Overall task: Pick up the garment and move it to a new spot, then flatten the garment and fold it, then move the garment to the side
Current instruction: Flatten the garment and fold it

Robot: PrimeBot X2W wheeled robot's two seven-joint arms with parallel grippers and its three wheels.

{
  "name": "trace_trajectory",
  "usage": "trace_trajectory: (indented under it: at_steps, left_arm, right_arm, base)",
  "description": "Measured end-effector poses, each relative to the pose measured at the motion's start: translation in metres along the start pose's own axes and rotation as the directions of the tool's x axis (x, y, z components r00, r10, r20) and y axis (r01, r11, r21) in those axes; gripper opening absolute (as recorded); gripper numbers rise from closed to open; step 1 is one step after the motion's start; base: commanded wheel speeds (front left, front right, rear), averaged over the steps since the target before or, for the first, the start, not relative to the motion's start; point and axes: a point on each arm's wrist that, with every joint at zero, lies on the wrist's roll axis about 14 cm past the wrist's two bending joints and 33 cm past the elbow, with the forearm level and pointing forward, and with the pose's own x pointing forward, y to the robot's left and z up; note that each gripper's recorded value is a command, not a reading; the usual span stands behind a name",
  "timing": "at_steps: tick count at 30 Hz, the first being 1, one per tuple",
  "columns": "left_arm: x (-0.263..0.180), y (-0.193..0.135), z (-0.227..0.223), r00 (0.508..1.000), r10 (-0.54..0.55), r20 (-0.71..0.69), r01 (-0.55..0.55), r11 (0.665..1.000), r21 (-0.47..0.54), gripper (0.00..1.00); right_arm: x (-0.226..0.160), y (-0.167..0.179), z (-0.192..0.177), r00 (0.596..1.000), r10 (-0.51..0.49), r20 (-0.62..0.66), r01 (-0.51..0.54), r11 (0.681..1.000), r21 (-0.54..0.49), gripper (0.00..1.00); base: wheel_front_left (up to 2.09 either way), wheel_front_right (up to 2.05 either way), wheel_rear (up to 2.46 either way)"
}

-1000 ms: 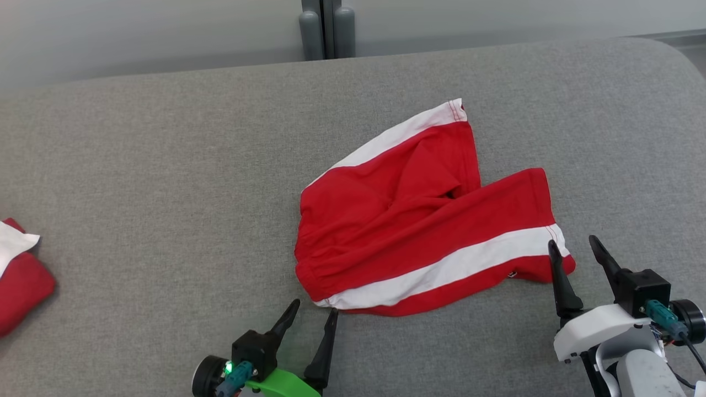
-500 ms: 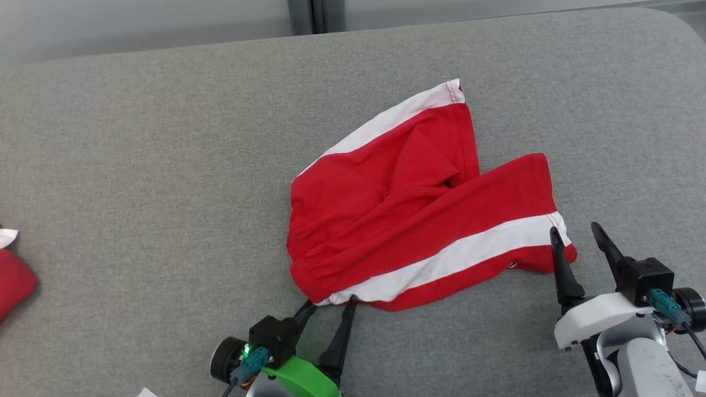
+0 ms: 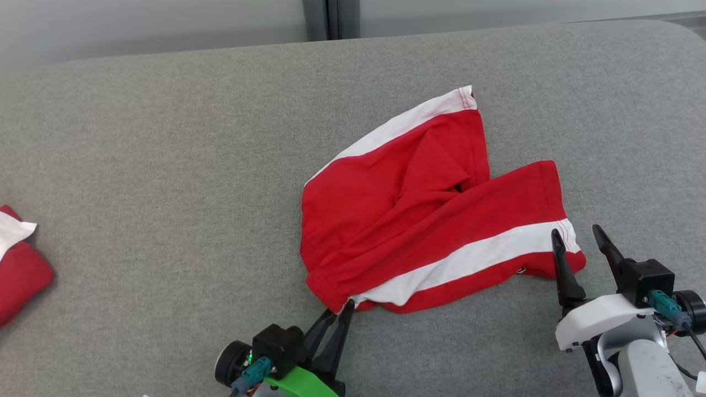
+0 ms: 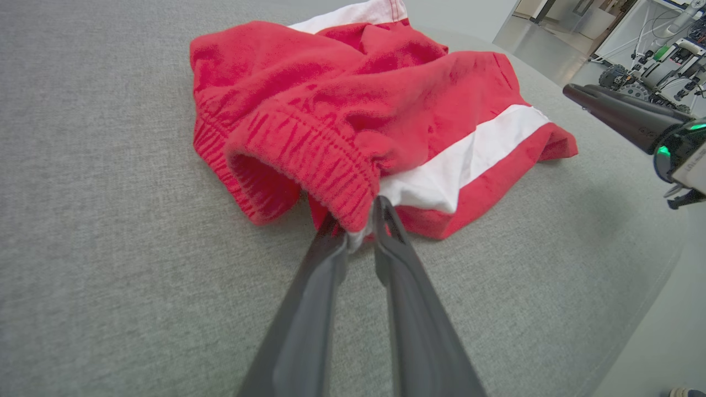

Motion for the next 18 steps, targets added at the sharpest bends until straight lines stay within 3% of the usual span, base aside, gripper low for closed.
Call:
trace_trajectory:
  at_steps: [1, 18]
  left_arm:
    - [-0.001, 0.0, 0.0, 1.0, 0.002, 0.002, -0.002, 1.0, -0.002, 0.0]
    - [-0.001, 0.005, -0.001, 1.0, 0.016, -0.001, -0.016, 1.0, 0.003, 0.0]
  right_arm:
    - [0.0, 0.001, 0.0, 1.0, 0.002, 0.001, -0.002, 1.0, 0.0, 1.0]
    - [0.009, -0.004, -0.032, 0.994, -0.018, -0.109, 0.019, 1.0, 0.014, 1.0]
  base:
    - [0.0, 0.0, 0.0]
    - [0.0, 0.0, 0.0]
